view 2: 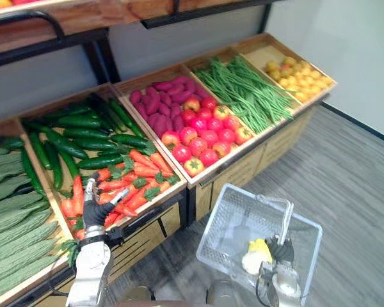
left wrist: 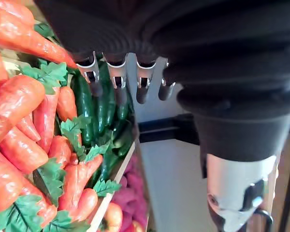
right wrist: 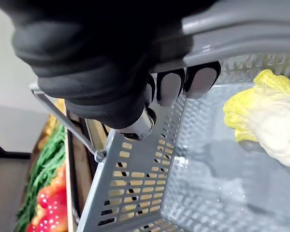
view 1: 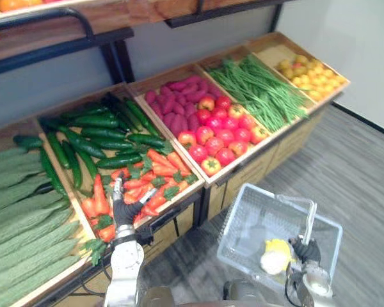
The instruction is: Pick vegetable in the basket
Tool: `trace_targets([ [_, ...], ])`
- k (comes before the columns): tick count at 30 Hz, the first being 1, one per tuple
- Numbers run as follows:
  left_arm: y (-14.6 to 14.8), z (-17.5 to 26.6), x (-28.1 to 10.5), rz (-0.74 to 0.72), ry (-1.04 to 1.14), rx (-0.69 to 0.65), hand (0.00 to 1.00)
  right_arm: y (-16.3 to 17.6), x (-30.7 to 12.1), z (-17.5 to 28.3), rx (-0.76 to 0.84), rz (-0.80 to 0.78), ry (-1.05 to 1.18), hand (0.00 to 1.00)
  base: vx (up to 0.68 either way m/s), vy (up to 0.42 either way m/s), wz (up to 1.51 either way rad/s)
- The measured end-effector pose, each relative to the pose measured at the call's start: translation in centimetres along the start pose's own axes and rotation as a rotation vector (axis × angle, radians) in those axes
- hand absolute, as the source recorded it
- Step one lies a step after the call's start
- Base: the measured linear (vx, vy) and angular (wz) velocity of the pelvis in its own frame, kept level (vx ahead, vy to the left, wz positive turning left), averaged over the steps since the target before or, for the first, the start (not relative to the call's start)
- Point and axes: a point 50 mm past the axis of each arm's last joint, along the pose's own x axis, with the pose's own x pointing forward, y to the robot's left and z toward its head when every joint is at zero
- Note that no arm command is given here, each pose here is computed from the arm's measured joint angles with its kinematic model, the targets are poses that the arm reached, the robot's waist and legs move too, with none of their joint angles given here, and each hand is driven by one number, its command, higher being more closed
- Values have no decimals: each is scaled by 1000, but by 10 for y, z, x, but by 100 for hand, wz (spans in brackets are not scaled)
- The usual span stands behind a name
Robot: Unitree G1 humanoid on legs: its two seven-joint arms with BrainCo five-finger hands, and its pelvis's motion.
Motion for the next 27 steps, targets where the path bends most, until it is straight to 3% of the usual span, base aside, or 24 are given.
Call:
trace_targets([
  [6, 20, 1, 10, 12, -43, 157, 0, 0, -1, -2, -4, 31, 9, 100, 53, 0, 12],
  [11, 47, -8, 34, -38, -84, 528, 0, 1, 4, -9, -30, 86, 37, 100, 3, 25, 27],
  [18, 71, -36, 44, -211, -28, 909, 0, 4, 14, -10, -67, 126, 49, 100, -108, 8, 8],
  [22, 62, -44, 40, -326, -49, 995, 0, 0, 15, -7, -100, 133, 33, 100, -150, 18, -4],
  [27, 27, -55, 36, -533, -144, 1133, 0, -1, 19, 5, -138, 148, -27, 100, -123, 18, -4],
])
